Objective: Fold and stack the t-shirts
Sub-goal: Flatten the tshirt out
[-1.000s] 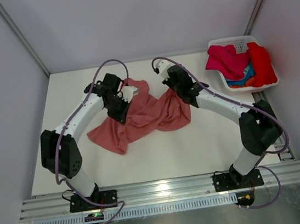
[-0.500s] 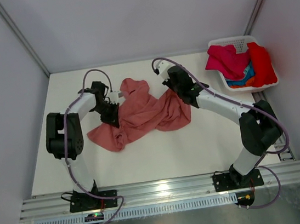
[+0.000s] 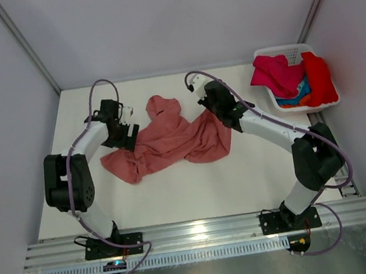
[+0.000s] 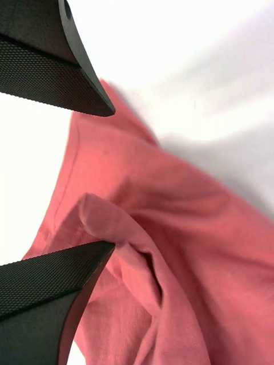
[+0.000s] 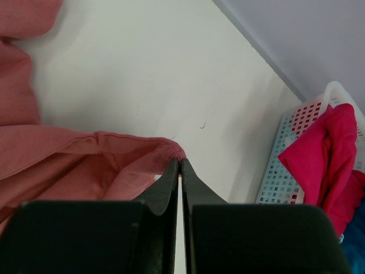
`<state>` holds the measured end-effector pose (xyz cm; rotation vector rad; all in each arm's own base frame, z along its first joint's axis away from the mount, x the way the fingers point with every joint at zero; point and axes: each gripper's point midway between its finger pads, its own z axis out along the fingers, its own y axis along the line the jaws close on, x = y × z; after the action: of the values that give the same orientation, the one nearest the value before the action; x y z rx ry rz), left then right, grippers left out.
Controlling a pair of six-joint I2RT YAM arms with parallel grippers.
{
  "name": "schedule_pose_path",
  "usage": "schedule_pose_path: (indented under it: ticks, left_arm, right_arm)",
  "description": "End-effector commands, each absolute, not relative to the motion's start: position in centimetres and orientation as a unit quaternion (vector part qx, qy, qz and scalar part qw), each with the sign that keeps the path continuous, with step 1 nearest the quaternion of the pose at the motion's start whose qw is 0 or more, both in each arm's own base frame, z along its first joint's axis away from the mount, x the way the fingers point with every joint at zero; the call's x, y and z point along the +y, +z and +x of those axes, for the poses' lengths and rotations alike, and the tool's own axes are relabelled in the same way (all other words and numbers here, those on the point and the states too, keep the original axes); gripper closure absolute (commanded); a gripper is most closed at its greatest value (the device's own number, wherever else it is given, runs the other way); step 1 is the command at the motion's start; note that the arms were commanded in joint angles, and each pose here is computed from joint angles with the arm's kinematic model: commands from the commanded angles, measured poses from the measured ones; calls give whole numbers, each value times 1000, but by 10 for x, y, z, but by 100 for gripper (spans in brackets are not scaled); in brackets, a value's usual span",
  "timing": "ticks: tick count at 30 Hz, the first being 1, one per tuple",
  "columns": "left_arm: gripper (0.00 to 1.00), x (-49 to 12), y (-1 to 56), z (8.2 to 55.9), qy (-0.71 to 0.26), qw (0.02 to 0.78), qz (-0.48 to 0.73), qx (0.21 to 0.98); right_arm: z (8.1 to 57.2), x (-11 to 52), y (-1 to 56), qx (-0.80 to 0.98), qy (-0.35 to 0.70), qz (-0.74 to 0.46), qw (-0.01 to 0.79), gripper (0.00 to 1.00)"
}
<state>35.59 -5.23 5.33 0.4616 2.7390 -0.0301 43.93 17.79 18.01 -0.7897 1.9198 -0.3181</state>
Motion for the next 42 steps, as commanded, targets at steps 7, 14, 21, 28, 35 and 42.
schedule_pose_path:
  ticks: [7, 14, 21, 28, 35, 42]
  left_arm:
    - [3, -22, 137, 378, 79, 307, 132, 939]
    - [1, -86, 145, 332, -97, 294, 262, 914]
    - [5, -115, 137, 297, -168, 249, 338, 892]
    - [11, -136, 107, 298, -173, 207, 363, 892]
    - [21, -139, 93, 308, -165, 199, 352, 900]
    - [22, -134, 92, 316, -143, 210, 344, 904]
  right_arm:
    - [437, 183, 204, 782, -114, -318, 524, 97]
    - [436, 183, 201, 783, -114, -321, 521, 97]
    - [437, 185, 198, 785, -110, -322, 517, 97]
    - [437, 185, 196, 786, -112, -325, 514, 97]
    - [437, 184, 196, 785, -115, -326, 514, 97]
    - [437, 185, 194, 786, -115, -328, 512, 97]
